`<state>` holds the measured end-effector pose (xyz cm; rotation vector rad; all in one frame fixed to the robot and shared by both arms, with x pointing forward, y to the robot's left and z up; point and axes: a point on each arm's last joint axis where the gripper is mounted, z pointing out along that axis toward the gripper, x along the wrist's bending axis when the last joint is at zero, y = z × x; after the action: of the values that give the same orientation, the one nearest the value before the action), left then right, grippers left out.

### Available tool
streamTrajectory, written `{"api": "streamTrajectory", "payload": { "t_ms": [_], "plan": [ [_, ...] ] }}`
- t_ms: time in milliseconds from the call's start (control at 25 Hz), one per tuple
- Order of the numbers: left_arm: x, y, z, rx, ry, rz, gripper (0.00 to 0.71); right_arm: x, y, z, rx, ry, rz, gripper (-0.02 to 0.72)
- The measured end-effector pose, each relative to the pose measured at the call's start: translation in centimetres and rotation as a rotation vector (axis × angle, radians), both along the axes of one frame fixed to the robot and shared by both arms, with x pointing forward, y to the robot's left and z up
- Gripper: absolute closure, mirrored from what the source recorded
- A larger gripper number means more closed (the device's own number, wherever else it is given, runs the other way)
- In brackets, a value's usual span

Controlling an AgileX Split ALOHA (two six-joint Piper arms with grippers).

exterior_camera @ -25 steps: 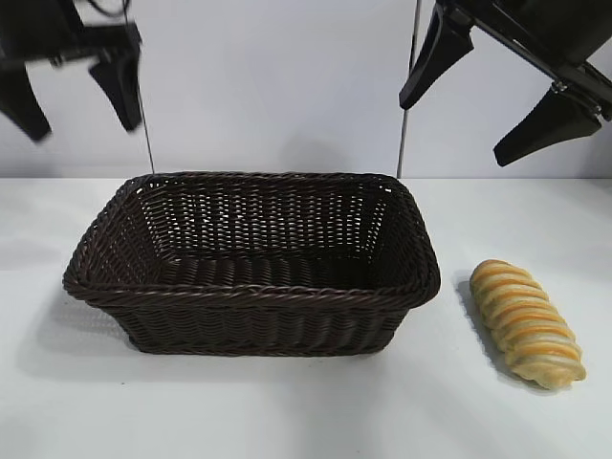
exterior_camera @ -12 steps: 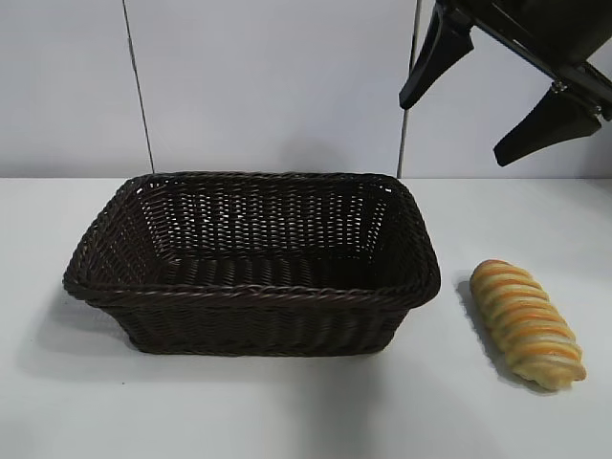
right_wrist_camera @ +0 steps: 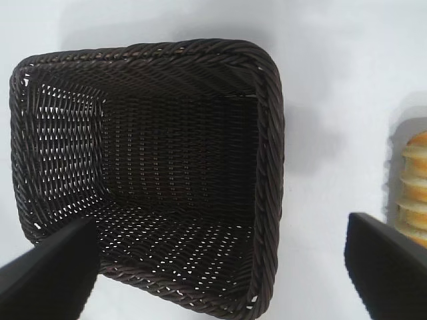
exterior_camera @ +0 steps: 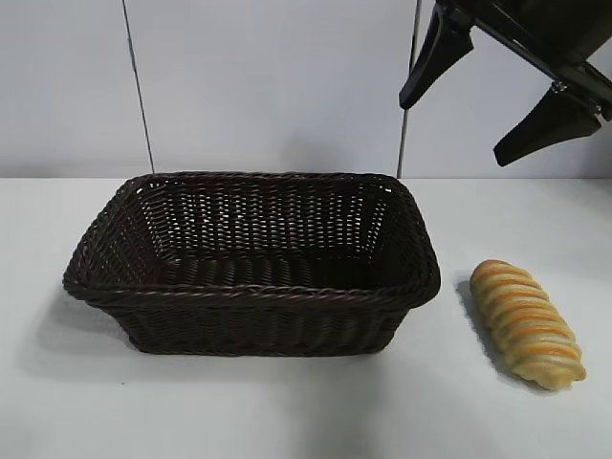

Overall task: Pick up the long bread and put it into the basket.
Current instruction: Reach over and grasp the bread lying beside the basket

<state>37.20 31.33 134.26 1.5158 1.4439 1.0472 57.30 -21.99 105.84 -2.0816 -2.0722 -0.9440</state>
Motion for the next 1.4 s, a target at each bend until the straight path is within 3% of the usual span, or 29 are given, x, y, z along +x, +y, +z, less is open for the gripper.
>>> {"api": "streamTrajectory", "payload": {
  "t_ms": [40,120,320,480,760,1000,1400],
  "plan": [
    [-2.2,-1.3,0.3,0.017,-0.036,-0.069,0.016,0.0,0.0,0.0,-0.001,-0.001,0.001,0.010],
    [-6.2,-2.2,-0.3,0.021,-0.069,-0.128,0.016,0.0,0.0,0.0,-0.004,-0.004,0.008,0.010],
    [-14.1,0.0,-4.1,-0.003,-0.124,-0.028,0.016,0.0,0.0,0.0,-0.008,-0.009,0.017,0.010],
    [-17.1,0.8,-8.9,0.041,-0.105,-0.008,0.015,0.0,0.0,0.0,-0.013,-0.017,0.028,0.010],
    [-17.9,-0.3,-18.6,-0.032,0.037,-0.119,0.015,0.0,0.0,0.0,-0.013,-0.018,0.028,0.010],
    [-15.2,-1.0,-25.8,-0.037,0.203,-0.137,0.014,0.0,0.0,0.0,-0.015,-0.017,0.034,0.010],
    [-12.9,-1.6,-30.0,-0.058,0.293,-0.155,0.015,0.0,0.0,0.0,-0.020,-0.020,0.039,0.010]
  ]
}}
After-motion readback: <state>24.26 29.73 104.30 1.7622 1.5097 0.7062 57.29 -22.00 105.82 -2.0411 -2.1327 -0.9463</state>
